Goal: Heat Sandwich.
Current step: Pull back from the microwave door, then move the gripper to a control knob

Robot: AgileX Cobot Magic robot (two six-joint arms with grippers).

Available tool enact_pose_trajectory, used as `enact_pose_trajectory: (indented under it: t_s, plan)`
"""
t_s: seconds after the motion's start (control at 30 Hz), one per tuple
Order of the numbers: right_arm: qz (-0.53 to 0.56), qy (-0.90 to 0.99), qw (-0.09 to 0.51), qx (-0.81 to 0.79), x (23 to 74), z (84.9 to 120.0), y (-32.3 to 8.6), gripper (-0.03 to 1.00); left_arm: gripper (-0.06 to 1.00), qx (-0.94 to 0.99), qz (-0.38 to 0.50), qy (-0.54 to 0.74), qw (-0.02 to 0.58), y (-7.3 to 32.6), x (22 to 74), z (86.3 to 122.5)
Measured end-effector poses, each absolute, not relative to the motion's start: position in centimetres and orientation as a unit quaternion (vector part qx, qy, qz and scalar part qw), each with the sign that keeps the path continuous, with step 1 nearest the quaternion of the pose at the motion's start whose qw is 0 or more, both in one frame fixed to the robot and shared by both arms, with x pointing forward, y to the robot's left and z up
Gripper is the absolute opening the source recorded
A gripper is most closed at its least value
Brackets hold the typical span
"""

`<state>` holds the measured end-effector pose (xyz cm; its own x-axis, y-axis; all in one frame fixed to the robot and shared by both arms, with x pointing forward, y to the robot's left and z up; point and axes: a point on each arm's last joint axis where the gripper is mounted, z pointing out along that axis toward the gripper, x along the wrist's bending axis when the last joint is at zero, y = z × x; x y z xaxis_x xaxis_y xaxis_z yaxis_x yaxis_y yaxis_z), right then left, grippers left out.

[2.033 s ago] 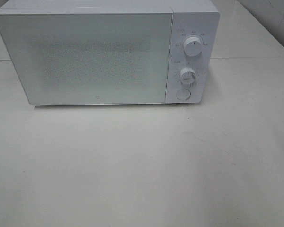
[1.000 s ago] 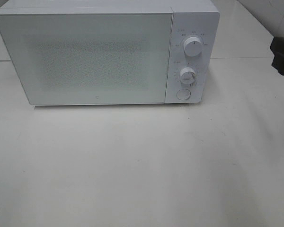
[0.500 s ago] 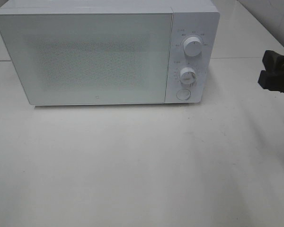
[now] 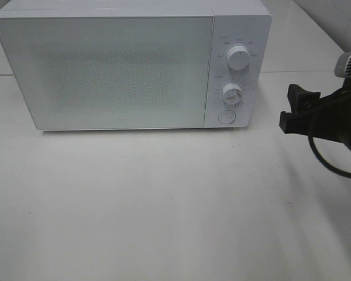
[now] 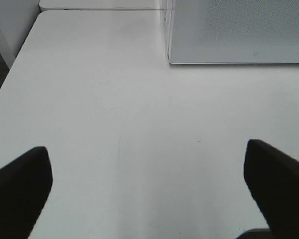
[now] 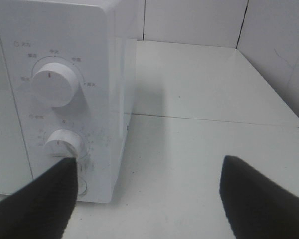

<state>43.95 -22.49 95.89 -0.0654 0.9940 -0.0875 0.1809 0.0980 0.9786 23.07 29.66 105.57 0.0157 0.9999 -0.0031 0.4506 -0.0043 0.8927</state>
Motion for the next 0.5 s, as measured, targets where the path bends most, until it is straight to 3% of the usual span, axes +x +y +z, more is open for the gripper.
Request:
enact_pose_trajectory:
  t_s: [0.5]
  plan:
    - [0.429, 0.593, 0.447, 0.514, 45.3, 93.5, -17.0, 0.76, 0.99, 0.606, 0.367, 0.598, 0.374, 29.7, 23.1, 105.6]
